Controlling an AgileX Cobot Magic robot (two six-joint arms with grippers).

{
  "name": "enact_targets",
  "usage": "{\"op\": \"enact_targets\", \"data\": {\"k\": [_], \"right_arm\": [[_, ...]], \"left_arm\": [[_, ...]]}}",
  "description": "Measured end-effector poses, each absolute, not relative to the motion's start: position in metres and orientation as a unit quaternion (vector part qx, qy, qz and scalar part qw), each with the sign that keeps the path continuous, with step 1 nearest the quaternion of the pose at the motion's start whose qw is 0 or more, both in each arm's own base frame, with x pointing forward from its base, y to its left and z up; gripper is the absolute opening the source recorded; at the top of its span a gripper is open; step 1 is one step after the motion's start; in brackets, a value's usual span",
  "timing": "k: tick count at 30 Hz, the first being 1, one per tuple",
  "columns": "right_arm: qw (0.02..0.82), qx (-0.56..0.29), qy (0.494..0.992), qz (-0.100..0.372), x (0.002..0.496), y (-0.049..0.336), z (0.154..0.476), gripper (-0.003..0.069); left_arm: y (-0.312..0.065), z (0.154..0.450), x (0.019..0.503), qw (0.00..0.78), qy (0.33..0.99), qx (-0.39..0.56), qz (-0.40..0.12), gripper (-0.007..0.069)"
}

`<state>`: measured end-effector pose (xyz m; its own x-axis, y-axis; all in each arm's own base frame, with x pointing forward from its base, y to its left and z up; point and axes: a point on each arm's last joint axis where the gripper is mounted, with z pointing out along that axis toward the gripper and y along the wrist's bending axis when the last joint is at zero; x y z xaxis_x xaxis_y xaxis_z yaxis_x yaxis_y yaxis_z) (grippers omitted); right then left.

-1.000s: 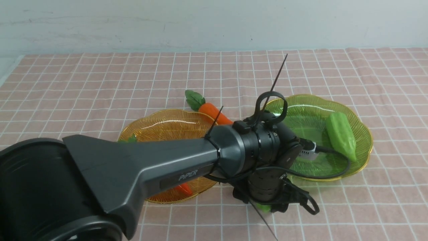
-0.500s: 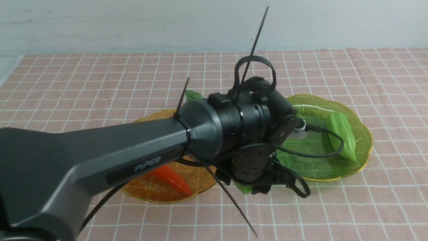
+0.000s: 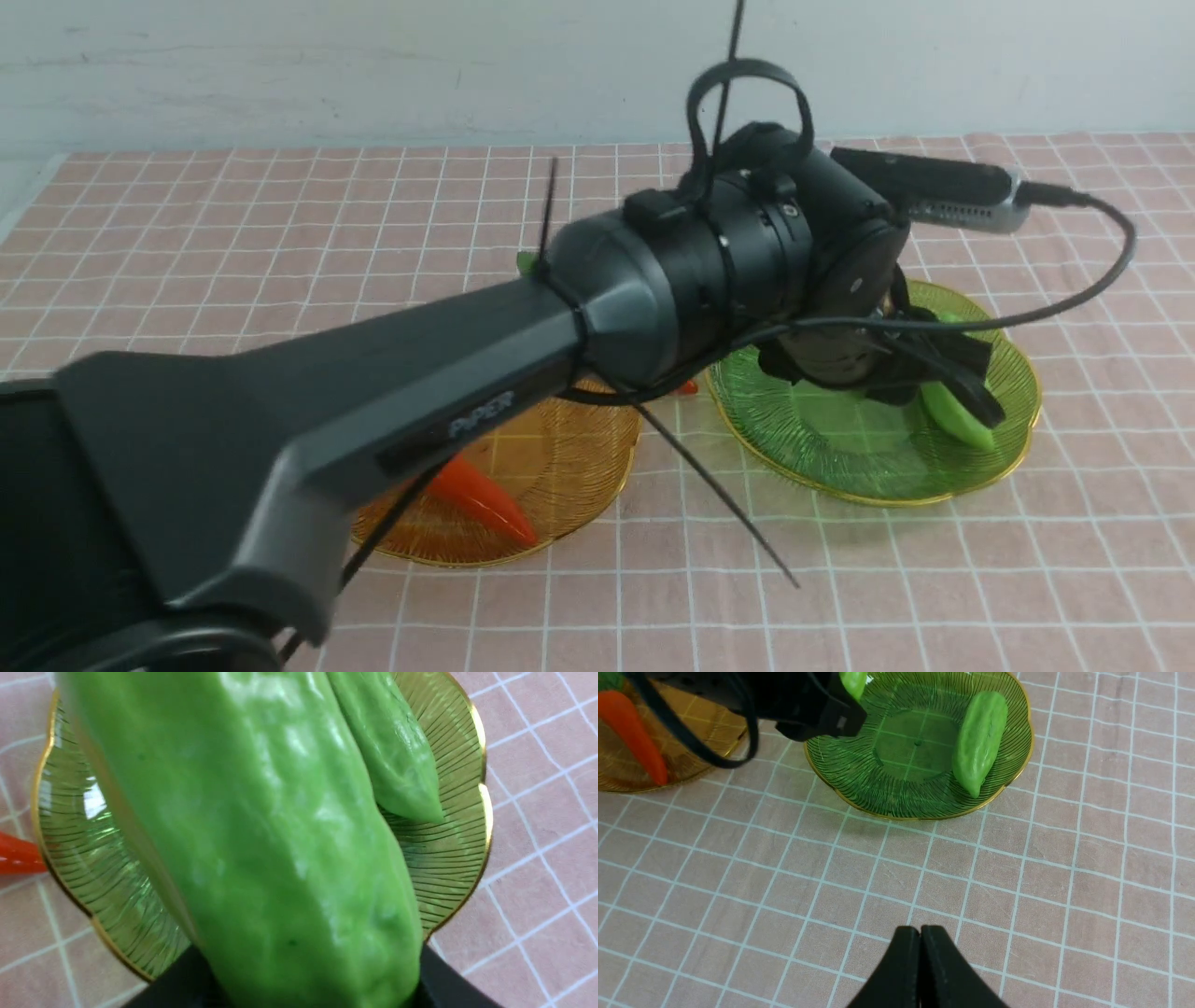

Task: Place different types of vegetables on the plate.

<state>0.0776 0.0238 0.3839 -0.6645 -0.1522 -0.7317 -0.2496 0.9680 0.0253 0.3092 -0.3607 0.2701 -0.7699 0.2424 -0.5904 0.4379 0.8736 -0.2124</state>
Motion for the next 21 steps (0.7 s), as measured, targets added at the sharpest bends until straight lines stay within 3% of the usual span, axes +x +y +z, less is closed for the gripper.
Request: {"op": "enact_targets", "data": {"k": [3, 5, 12, 21], "right_arm": [[0.394, -0.11, 0.91, 0.062, 0.078, 0.024, 0.384, -0.0017], [0.394, -0.11, 0.91, 0.062, 0.078, 0.024, 0.384, -0.0017], [0.394, -0.11, 0.91, 0.062, 0.078, 0.024, 0.384, -0.0017], [0.394, -0.11, 0.91, 0.062, 0.078, 0.024, 0.384, -0.0017]], "left_arm": [[-0.379, 0.233, 0.325, 0.266, 0.933, 0.179, -0.16, 0.0361], [-0.38, 0.228, 0.327, 0.256, 0.938, 0.172, -0.16, 0.0384], [-0.368, 0.237, 0.344, 0.239, 0.946, 0.13, -0.178, 0.049], [-0.346, 0.255, 0.363, 0.231, 0.95, 0.128, -0.168, 0.0502]]}}
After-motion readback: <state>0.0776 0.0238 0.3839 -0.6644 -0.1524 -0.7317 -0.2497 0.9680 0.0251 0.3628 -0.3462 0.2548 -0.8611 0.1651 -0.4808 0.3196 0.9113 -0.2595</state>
